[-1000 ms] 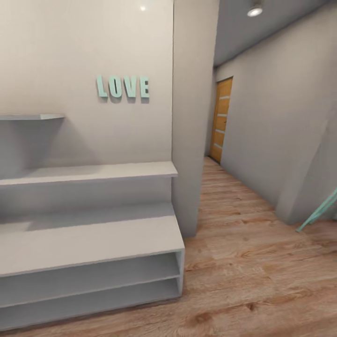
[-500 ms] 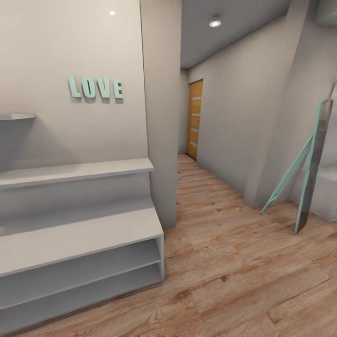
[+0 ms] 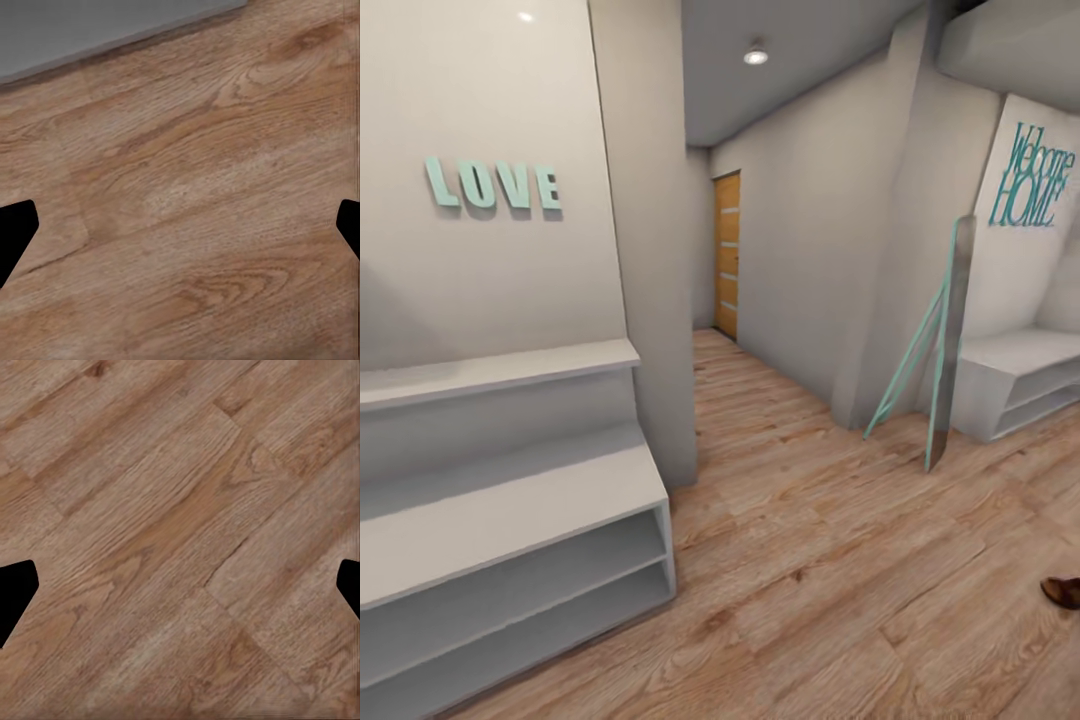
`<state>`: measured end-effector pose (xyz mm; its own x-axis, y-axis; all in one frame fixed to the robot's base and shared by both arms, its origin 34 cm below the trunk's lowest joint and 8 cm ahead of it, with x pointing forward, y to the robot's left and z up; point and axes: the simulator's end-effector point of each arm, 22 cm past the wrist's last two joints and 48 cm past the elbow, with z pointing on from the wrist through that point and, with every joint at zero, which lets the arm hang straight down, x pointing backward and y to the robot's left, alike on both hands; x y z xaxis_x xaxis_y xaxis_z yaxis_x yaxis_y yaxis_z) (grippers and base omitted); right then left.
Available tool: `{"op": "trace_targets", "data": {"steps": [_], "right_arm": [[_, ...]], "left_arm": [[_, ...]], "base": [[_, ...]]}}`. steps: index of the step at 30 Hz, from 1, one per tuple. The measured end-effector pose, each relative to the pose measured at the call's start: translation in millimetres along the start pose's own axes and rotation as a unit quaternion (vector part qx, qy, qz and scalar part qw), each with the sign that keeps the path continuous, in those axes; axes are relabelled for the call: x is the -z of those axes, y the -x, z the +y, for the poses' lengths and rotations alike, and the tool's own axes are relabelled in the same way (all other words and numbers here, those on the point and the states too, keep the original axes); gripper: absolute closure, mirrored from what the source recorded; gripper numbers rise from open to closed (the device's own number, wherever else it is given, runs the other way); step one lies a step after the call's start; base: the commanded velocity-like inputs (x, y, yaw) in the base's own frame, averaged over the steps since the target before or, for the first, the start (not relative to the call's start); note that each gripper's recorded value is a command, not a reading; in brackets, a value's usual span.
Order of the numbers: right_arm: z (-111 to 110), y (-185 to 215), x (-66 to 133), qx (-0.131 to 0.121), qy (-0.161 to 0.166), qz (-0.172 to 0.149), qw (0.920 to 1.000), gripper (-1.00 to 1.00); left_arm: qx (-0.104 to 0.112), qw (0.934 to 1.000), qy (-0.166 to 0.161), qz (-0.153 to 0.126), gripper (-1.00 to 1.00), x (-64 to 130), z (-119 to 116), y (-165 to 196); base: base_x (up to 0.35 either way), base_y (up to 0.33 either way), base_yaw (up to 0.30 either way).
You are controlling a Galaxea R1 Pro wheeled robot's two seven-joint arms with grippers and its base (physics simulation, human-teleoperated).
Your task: Pick up the two gym shoes and the two sandals from the corridor floor and place them onto the hallstand (shoe rack) in the corridor, making sure they are on the rack and not on the floor. Arrange them so the two gym shoes are next to each other and the two sandals are next to each other.
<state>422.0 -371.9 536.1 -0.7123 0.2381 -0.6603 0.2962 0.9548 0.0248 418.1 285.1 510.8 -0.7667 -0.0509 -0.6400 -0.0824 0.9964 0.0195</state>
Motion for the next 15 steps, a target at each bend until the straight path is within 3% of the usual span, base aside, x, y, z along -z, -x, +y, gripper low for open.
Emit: {"op": "trace_targets", "data": {"steps": [15], "right_arm": [[-0.3,-9.0,-9.9,0.0,0.0,-0.001,1.0,-1.0]], "left_arm": [[0.0,1.0,-0.001,0.001,-1.0,-10.0,-1.2,-10.0]], "base": [[-0.001,0.0,-0.3]]}}
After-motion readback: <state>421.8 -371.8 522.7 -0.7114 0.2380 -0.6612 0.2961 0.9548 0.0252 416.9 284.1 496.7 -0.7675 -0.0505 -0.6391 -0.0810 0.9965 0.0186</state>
